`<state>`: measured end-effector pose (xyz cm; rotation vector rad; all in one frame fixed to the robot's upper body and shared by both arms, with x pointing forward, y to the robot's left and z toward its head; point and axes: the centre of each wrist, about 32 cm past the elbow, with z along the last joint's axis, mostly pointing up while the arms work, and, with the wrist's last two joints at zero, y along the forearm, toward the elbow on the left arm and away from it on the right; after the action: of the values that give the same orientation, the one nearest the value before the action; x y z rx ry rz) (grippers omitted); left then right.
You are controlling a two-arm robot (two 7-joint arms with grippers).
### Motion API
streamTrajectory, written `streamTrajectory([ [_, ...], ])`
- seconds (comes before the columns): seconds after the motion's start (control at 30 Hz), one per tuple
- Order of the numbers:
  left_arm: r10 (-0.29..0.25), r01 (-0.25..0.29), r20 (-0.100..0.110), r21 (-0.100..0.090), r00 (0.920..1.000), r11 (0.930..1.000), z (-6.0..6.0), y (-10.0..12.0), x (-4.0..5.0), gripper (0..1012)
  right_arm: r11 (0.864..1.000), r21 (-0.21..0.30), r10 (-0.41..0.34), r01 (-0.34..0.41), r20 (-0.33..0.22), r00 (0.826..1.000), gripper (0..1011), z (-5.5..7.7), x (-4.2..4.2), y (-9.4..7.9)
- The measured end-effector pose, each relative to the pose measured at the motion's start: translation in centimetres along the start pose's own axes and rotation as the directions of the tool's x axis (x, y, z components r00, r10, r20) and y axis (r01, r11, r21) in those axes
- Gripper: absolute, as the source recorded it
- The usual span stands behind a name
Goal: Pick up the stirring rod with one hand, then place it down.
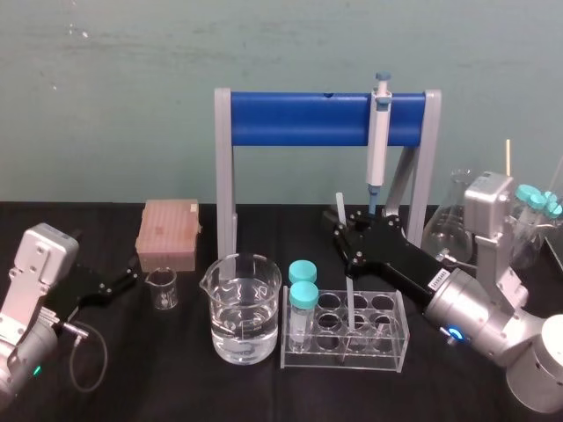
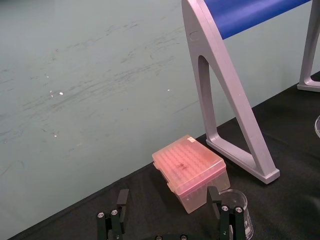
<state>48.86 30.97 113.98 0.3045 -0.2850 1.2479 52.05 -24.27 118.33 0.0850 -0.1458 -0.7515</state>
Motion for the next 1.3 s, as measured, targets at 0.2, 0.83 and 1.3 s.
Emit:
streamTrajectory([
  [0.2, 0.000, 0.000, 0.000, 0.000, 1.0000, 1.0000, 0.0, 0.0, 0.00, 1000, 0.998, 0.061, 0.018, -0.018, -0.006, 1.000, 70, 0.6, -0.16, -0.8],
  [0.83, 0.000, 0.000, 0.000, 0.000, 1.0000, 1.0000, 0.0, 0.0, 0.00, 1000, 0.962, 0.274, -0.027, 0.013, 0.048, 0.998, 70, 7.7, 2.91, 0.1],
  [1.3, 0.000, 0.000, 0.000, 0.000, 1.0000, 1.0000, 0.0, 0.0, 0.00, 1000, 0.963, 0.267, -0.035, 0.021, 0.047, 0.998, 70, 8.1, 2.88, -0.2],
])
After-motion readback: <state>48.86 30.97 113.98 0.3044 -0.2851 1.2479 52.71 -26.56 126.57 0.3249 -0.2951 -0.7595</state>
